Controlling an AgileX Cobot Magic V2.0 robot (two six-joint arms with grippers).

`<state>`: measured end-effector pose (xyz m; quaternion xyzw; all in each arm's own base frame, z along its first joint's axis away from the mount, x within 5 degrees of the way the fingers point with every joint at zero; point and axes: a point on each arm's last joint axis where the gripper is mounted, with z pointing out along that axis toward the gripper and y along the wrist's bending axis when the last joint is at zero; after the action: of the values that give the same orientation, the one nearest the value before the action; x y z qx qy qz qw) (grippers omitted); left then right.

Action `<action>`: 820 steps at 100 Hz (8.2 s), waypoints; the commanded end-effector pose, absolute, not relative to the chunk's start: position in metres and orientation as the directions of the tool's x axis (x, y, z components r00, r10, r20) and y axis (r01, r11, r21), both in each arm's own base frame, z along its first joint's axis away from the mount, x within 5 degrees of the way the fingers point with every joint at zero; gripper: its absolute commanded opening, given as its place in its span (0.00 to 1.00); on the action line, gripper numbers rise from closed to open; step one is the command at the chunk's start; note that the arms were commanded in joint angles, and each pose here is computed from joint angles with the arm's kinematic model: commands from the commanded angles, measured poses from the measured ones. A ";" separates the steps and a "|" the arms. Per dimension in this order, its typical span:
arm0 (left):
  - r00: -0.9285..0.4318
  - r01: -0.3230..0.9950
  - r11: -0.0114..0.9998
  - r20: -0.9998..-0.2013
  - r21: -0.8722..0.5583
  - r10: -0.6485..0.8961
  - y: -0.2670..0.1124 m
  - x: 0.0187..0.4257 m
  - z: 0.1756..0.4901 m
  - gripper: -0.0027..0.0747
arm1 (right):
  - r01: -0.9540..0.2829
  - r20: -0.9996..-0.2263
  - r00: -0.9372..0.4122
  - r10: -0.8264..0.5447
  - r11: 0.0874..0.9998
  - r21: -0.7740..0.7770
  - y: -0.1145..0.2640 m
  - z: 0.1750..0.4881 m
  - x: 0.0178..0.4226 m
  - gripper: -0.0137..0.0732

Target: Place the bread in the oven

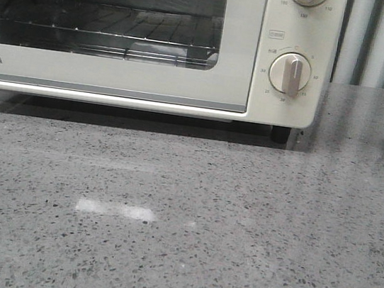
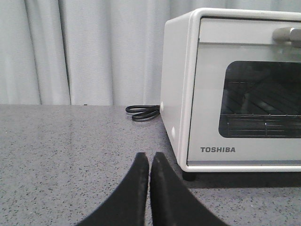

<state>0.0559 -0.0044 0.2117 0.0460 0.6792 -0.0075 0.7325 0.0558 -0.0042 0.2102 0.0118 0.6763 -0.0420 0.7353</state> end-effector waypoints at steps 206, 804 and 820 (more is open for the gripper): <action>0.221 0.249 0.958 -0.955 -0.140 -0.197 -0.010 0.028 0.343 0.01 | 0.006 -0.984 -0.065 0.167 0.986 0.167 0.004 0.334 0.026 0.08; 0.470 0.626 0.761 -0.861 0.170 -0.194 -0.008 0.007 0.436 0.01 | -0.593 -0.715 -0.600 -0.359 0.799 0.097 0.062 0.408 0.100 0.08; 0.458 0.633 0.757 -0.868 0.164 -0.195 -0.009 0.007 0.436 0.01 | -0.678 -0.742 -0.524 -0.418 0.733 0.066 0.076 0.409 0.105 0.08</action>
<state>0.0088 -0.0106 0.4240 0.2578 0.4763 -0.2358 0.8069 0.0988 0.0659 0.3966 -0.2991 0.8831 0.1589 0.3247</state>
